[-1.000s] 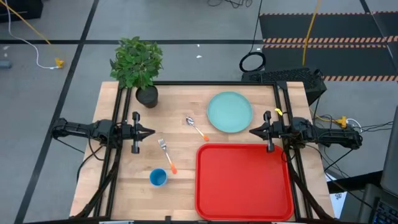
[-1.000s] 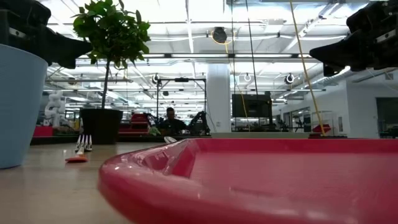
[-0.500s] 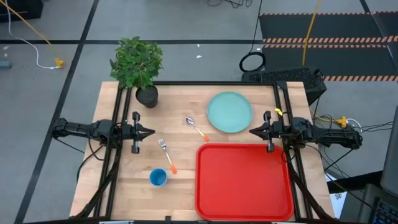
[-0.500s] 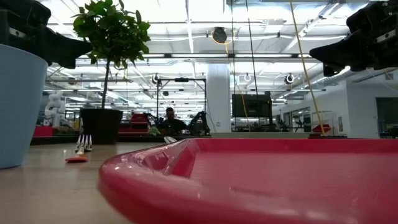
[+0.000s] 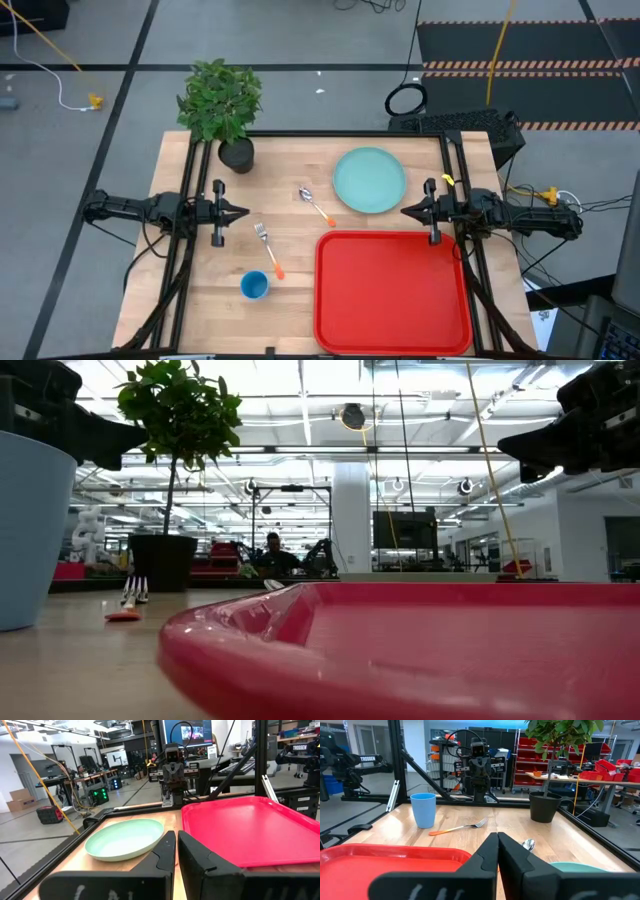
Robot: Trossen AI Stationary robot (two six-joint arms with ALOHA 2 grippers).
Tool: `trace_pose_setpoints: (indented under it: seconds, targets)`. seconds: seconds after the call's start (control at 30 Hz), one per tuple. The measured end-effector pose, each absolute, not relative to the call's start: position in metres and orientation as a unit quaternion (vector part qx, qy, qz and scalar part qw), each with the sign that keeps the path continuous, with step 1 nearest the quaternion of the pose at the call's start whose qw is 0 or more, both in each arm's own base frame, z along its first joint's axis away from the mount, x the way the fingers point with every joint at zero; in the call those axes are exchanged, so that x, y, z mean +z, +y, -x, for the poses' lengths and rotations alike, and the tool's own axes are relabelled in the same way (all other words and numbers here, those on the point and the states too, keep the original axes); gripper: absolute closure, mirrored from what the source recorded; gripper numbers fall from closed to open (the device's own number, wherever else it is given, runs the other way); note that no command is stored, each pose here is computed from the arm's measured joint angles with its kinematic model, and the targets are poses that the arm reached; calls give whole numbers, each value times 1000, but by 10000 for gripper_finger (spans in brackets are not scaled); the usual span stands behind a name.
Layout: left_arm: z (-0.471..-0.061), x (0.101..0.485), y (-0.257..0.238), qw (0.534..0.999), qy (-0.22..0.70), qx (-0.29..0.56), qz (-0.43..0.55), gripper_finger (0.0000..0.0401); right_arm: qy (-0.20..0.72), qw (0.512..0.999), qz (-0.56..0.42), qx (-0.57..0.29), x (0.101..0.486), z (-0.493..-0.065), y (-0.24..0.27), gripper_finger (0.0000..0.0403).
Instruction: Pick and place plate/cup/fork/spoon on tray
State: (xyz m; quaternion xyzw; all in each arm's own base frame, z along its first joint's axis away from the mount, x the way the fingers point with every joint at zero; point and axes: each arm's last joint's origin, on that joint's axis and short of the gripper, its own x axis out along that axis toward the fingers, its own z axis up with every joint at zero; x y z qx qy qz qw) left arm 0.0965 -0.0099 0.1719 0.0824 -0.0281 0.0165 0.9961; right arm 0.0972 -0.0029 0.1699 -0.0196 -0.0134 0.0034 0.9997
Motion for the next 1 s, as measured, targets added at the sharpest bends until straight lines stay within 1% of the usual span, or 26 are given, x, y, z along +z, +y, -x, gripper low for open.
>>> trace_pose_setpoints:
  seconds: [0.83,1.0]
  targets:
    - [-96,172,-10,996,-28,17,-82,377,-14,1000,20,3,170,-97,-3,403]
    - [-96,172,-10,996,-28,17,-83,377,-54,998,22,2,178,-97,-3,403]
